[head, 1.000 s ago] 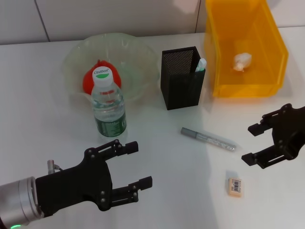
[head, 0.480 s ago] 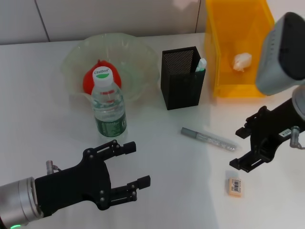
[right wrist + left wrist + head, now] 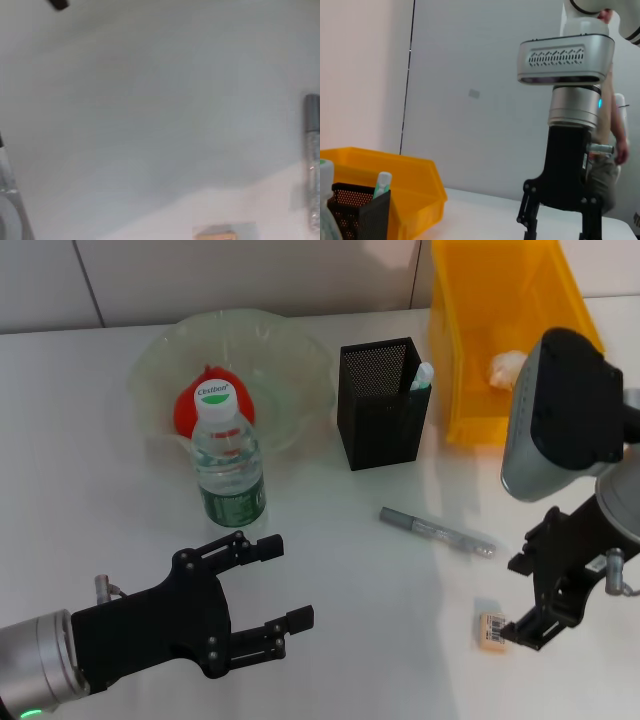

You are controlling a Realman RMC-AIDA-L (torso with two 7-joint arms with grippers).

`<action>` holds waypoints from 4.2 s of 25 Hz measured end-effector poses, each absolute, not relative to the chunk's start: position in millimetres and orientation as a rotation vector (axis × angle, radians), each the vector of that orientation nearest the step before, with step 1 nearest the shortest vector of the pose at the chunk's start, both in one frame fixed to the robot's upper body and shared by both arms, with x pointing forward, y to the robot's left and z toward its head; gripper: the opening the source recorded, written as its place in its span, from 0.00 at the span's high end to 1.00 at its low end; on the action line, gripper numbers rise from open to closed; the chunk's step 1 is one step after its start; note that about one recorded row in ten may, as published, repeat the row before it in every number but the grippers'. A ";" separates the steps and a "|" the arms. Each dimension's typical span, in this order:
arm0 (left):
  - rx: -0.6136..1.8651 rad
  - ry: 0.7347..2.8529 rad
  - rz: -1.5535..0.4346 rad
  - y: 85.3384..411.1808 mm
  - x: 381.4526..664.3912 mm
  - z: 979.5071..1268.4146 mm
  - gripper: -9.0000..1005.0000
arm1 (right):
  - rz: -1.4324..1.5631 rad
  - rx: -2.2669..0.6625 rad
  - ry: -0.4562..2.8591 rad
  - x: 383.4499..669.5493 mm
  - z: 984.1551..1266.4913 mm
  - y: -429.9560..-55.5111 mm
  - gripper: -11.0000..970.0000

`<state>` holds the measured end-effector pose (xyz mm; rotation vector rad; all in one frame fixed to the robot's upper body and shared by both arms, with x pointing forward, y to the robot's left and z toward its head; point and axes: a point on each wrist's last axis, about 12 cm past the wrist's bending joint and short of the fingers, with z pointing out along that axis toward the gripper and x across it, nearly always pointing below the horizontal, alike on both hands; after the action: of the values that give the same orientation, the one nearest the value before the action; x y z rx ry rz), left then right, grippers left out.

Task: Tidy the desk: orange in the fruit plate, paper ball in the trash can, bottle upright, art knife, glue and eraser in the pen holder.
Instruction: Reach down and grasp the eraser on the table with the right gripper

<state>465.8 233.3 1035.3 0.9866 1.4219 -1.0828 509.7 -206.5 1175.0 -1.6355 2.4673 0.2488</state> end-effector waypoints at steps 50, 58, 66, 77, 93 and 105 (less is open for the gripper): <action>0.988 1.431 -1.093 233.0 464.2 1034.2 0.22 | 0.201 -1.631 2.516 511.2 1134.2 -193.6 0.26; 0.994 1.429 -1.094 232.4 464.8 1034.5 0.22 | 0.202 -1.623 2.517 511.3 1133.5 -193.6 0.32; 0.999 1.424 -1.095 232.0 466.1 1035.5 0.22 | 0.199 -1.628 2.511 512.3 1134.2 -192.3 0.45; 1.001 1.419 -1.096 231.7 466.5 1036.3 0.22 | 0.197 -1.647 2.511 511.8 1130.6 -190.2 0.49; 1.001 1.419 -1.099 231.8 465.8 1036.0 0.22 | 0.182 -1.647 2.495 513.4 1134.1 -189.7 0.56; 1.009 1.405 -1.098 230.3 465.8 1037.5 0.22 | 0.191 -1.271 2.250 533.5 1221.8 -208.9 0.63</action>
<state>465.8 230.3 1037.5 1.0086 1.4051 -1.0977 533.5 -208.9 1221.8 -1.2705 2.2500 0.1912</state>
